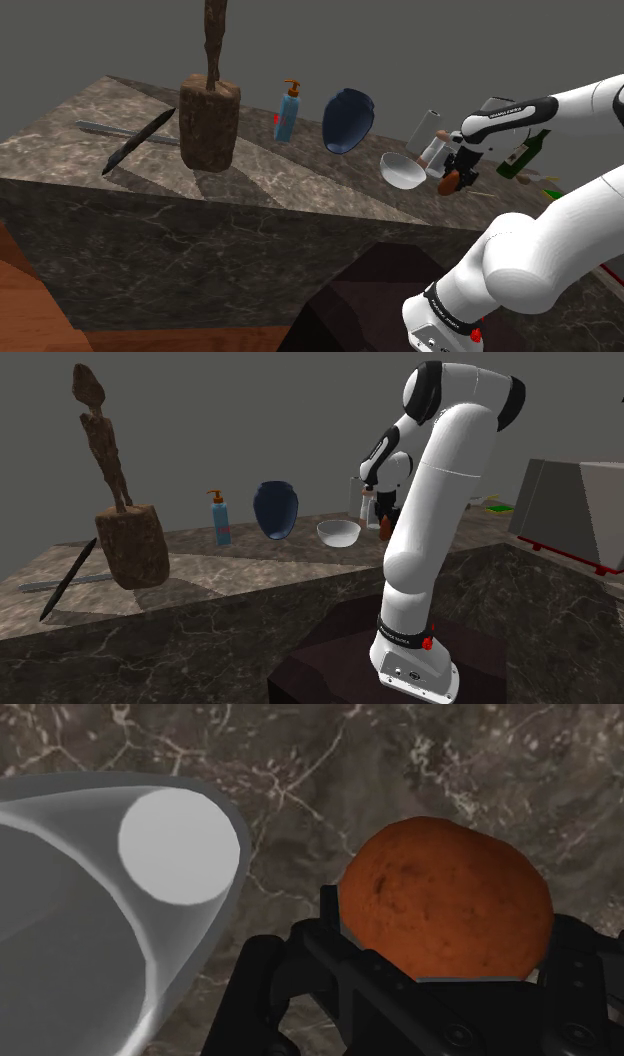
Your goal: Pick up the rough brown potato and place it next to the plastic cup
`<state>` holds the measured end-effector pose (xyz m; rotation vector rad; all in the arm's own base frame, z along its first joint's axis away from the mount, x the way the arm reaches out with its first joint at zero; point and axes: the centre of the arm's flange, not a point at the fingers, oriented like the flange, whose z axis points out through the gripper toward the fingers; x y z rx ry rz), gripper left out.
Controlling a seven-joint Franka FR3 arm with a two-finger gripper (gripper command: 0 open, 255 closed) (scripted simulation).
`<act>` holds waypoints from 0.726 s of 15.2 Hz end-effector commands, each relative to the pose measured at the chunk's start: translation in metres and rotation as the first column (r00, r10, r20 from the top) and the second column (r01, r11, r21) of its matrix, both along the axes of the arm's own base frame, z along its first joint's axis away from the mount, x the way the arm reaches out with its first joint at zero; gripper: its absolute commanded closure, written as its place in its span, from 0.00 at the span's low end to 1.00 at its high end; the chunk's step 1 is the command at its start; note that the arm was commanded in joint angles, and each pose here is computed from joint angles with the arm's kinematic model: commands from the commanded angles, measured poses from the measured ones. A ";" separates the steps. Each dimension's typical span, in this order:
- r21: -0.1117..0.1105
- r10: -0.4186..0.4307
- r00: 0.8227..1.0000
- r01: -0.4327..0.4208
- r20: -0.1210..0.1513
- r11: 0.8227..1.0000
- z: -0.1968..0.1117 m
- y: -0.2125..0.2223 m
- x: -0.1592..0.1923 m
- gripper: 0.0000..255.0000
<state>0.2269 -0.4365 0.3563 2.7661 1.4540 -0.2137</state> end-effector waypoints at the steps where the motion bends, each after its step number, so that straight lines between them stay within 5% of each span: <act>1: 0.008 0.000 1.000 0.000 -0.006 1.000 -0.003 0.002 -0.001 0.00; 6: 0.008 0.000 1.000 0.000 -0.006 1.000 -0.003 0.002 -0.001 0.00; 11: 0.008 0.000 1.000 0.000 -0.006 1.000 0.046 0.005 0.005 0.00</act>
